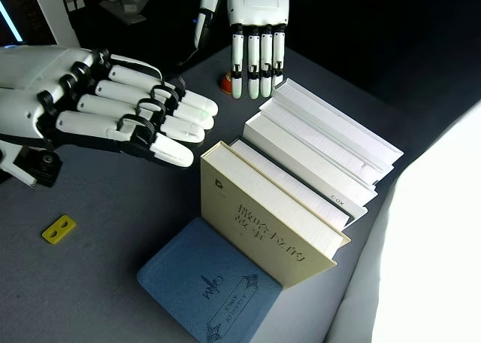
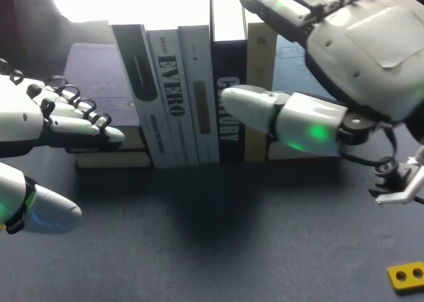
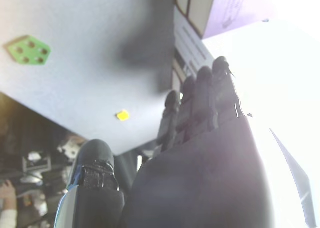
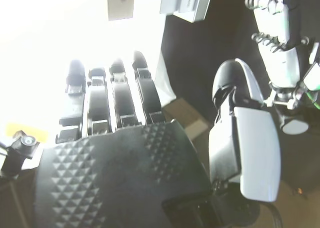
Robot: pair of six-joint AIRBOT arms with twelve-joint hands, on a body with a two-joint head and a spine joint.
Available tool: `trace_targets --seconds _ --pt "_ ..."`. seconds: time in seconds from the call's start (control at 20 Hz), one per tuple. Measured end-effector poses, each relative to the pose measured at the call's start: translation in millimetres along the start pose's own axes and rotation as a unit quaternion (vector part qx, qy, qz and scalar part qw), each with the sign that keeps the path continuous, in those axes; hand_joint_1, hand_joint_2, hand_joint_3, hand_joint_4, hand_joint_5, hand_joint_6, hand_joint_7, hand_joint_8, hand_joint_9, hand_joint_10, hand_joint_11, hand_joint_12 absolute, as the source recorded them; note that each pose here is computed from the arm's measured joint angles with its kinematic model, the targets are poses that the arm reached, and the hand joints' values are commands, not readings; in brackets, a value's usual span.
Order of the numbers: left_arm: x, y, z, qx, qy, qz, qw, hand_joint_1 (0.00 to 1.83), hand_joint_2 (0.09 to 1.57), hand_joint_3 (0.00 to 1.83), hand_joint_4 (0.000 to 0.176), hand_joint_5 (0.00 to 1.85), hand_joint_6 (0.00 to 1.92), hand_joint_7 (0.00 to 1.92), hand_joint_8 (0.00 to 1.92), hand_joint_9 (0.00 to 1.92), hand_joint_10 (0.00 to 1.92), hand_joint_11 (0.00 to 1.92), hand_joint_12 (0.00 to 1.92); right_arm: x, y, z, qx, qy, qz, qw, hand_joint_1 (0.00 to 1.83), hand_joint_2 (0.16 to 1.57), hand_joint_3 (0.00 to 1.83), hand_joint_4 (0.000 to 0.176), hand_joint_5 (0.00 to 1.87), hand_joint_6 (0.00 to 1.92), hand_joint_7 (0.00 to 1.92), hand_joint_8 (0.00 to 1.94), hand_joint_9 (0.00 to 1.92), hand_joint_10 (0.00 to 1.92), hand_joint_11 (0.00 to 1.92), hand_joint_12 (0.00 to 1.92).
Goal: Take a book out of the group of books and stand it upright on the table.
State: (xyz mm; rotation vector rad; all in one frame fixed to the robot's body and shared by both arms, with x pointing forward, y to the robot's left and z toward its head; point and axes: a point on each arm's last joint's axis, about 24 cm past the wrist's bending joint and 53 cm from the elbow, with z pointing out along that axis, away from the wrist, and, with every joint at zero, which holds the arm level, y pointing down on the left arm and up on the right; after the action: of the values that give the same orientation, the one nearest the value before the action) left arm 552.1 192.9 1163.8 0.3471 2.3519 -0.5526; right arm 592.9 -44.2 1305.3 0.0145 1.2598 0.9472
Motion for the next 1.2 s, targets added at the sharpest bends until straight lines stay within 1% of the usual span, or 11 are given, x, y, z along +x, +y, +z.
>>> trace_targets --seconds 0.05,0.35,0.5,0.65,0.7,0.75,0.8,0.85,0.95,1.0,1.2 --pt "0.0 0.2 0.0 0.0 0.0 0.0 1.0 0.0 1.24 0.0 0.043 0.0 0.0 0.01 0.0 0.0 0.0 0.0 0.0 -0.4 2.0 3.5 -0.005 -0.007 -0.001 1.0 0.0 1.12 0.0 0.03 0.31 0.01 0.1 0.0 0.01 0.0 0.0 0.14" --pt "0.2 -0.2 0.0 0.0 0.0 0.0 1.0 0.0 1.26 0.01 0.031 0.04 0.01 0.06 0.01 0.02 0.01 0.05 0.02 11.3 -7.6 26.2 0.002 -0.019 0.002 0.9998 0.0 1.14 0.01 0.04 0.37 0.02 0.12 0.01 0.03 0.01 0.0 0.05" --pt "1.0 -2.9 0.1 0.002 0.001 0.003 1.0 0.0 1.25 0.0 0.031 0.06 0.0 0.09 0.0 0.05 0.01 0.0 0.44 14.8 -6.2 30.4 -0.002 -0.023 0.001 0.9997 0.0 1.15 0.0 0.036 0.46 0.02 0.14 0.0 0.03 0.0 0.0 0.05" --pt "1.5 -4.3 0.3 0.003 0.002 0.004 1.0 0.0 1.25 0.0 0.029 0.04 0.0 0.04 0.0 0.01 0.01 0.0 0.3 18.6 -9.8 33.2 0.001 -0.024 -0.002 0.9997 0.0 1.15 0.0 0.043 0.48 0.02 0.13 0.0 0.02 0.0 0.0 0.03" --pt "1.5 -4.3 0.3 0.003 0.002 0.004 1.0 0.0 1.25 0.0 0.029 0.04 0.0 0.05 0.0 0.02 0.01 0.0 0.34 20.0 -12.3 33.5 0.003 -0.024 -0.003 0.9997 0.0 1.16 0.0 0.031 0.51 0.03 0.14 0.0 0.03 0.01 0.01 0.03" --pt "1.5 -4.3 0.3 0.003 0.002 0.004 1.0 0.0 1.25 0.0 0.026 0.04 0.0 0.06 0.0 0.03 0.01 0.0 0.38 22.5 -14.4 33.5 0.006 -0.022 -0.003 0.9997 0.0 1.16 0.0 0.031 0.56 0.02 0.15 0.0 0.04 0.0 0.0 0.05" --pt "1.5 -4.3 0.3 0.003 0.002 0.004 1.0 0.0 1.25 0.0 0.026 0.04 0.0 0.06 0.0 0.03 0.01 0.0 0.37 23.2 -15.8 32.9 0.008 -0.022 -0.003 0.9997 0.0 1.16 0.0 0.031 0.57 0.02 0.15 0.0 0.04 0.0 0.0 0.06" --pt "1.5 -4.3 0.3 0.003 0.001 0.004 1.0 0.0 1.26 0.0 0.024 0.07 0.01 0.08 0.0 0.03 0.0 0.0 0.26 25.9 -16.6 32.0 0.008 -0.018 -0.004 0.9998 0.0 1.16 0.0 0.02 0.66 0.04 0.14 0.0 0.02 0.0 0.0 0.01" --pt "1.5 -4.3 0.3 0.003 0.002 0.004 1.0 0.0 1.26 0.0 0.024 0.07 0.01 0.08 0.0 0.03 0.0 0.0 0.26 27.4 -16.3 31.0 0.006 -0.016 -0.007 0.9998 0.0 1.16 0.0 0.02 0.66 0.04 0.14 0.0 0.02 0.0 0.0 0.01" --pt "1.5 -4.1 0.3 0.003 0.001 0.004 1.0 0.0 1.25 0.0 0.034 0.05 0.0 0.07 0.0 0.03 0.0 0.0 0.28 30.3 -16.6 31.1 0.008 -0.011 -0.005 0.9999 0.01 1.16 0.0 0.0 0.87 0.06 0.17 0.0 0.02 0.0 0.0 0.0" --pt "1.5 -4.0 0.2 0.003 0.001 0.004 1.0 0.0 1.25 0.0 0.037 0.05 0.01 0.08 0.01 0.07 0.01 0.0 0.41 24.6 -10.5 27.9 -0.002 -0.025 -0.031 0.9992 0.01 1.17 0.0 0.006 0.89 0.04 0.17 0.0 0.01 0.0 0.0 0.0"
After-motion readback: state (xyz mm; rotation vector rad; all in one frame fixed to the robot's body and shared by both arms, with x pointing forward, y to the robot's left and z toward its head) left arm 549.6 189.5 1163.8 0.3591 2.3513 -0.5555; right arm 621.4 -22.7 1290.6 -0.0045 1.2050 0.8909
